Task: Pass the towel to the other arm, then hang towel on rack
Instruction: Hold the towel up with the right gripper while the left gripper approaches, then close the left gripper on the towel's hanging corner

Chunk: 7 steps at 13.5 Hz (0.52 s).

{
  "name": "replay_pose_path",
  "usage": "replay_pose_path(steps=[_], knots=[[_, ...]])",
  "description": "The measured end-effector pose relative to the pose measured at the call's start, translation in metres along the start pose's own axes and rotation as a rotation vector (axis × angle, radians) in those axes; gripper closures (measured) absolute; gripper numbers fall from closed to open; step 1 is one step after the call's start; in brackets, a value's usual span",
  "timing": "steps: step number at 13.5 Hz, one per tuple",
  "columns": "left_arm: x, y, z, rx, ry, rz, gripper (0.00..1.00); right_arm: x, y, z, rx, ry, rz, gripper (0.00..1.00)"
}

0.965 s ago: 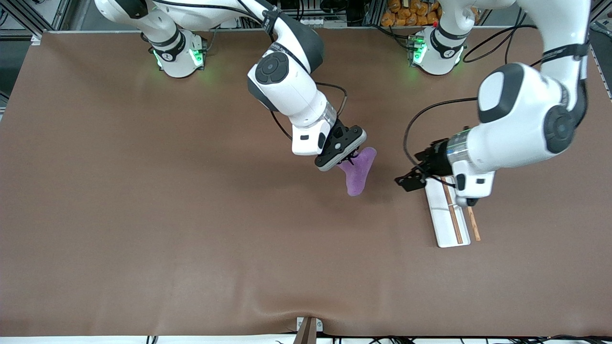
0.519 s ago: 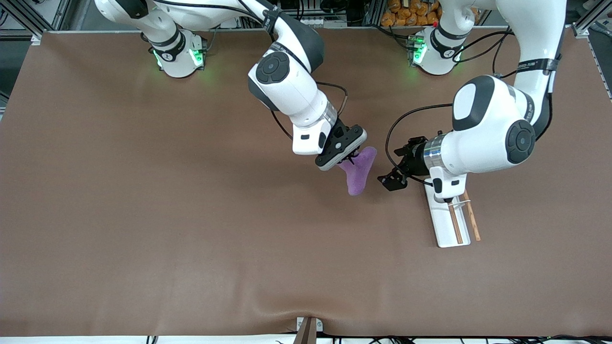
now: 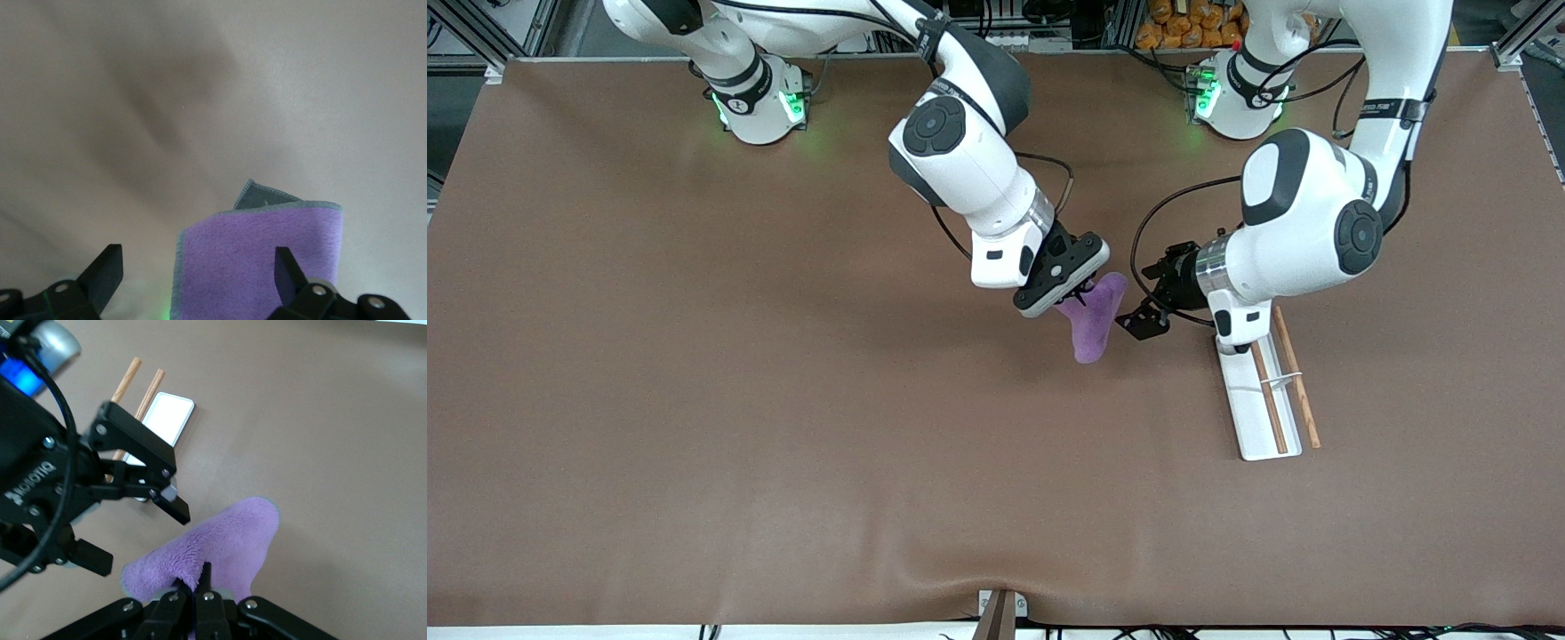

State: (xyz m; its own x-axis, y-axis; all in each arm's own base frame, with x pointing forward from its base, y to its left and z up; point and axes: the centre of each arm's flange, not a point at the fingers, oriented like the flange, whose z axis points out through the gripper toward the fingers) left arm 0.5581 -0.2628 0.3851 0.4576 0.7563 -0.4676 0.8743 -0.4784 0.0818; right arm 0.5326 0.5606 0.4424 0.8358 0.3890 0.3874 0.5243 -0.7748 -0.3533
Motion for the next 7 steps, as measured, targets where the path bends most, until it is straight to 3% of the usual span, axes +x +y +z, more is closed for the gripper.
replay_pose_path(steps=[7], knots=[[-0.0018,-0.0006,0.0072,-0.051,-0.06,-0.054,0.02,0.0,0.0,0.0001,0.0,0.0,0.0,0.98]])
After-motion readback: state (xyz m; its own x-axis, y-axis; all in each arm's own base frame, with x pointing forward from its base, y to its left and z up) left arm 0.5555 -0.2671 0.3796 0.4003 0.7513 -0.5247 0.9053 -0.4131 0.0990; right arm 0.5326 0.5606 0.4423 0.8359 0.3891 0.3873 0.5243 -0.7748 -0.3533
